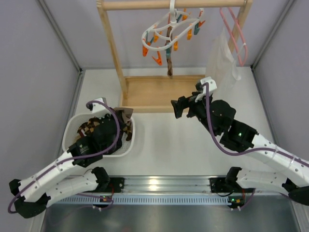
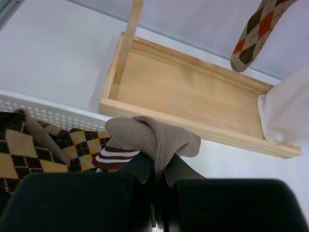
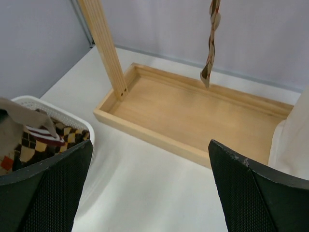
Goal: Remove the socks clipped to the hanger
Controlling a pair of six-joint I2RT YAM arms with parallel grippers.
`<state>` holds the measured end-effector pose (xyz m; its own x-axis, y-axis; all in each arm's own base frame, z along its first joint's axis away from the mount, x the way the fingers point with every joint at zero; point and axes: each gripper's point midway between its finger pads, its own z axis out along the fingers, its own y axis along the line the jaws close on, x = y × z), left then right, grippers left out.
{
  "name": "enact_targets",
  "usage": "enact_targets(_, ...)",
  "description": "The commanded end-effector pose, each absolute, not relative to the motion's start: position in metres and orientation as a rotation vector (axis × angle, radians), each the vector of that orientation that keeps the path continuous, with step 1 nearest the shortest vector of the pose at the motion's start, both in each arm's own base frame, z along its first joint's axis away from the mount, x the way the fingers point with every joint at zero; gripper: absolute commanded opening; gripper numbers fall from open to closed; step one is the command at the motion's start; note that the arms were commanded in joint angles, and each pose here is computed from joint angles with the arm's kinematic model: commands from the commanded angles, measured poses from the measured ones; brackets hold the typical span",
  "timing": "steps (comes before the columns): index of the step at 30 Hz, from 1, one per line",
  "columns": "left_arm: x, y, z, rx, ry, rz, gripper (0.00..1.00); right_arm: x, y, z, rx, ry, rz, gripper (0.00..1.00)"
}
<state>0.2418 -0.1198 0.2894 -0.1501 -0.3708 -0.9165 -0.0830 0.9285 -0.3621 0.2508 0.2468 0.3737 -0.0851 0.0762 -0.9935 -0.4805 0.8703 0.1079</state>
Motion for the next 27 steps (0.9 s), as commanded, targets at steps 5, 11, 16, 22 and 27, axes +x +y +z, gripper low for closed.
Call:
enact_targets(5, 0.228, -0.085, 0.303, -0.436, 1.735, -0.178, 0.0, 0.241, 0.232, 0.349, -0.255, 1.62, 0.498, 0.99)
enact_targets(11, 0.228, -0.092, 0.272, -0.447, 1.848, -0.224, 0.0, 0.238, 0.23, 0.34, -0.254, 1.638, 0.501, 0.99)
enact_targets(16, 0.241, -0.07, 0.225, -0.53, 1.988, -0.167, 0.0, 0.236, 0.229, 0.334, -0.256, 1.651, 0.507, 0.99)
enact_targets(22, 0.247, -0.038, 0.186, -0.684, 2.036, -0.076, 0.0, 0.235, 0.229, 0.324, -0.256, 1.664, 0.511, 1.0)
enact_targets(27, 0.26, -0.019, 0.158, -0.792, 2.046, -0.033, 0.0, 0.236, 0.234, 0.314, -0.268, 1.683, 0.511, 0.99)
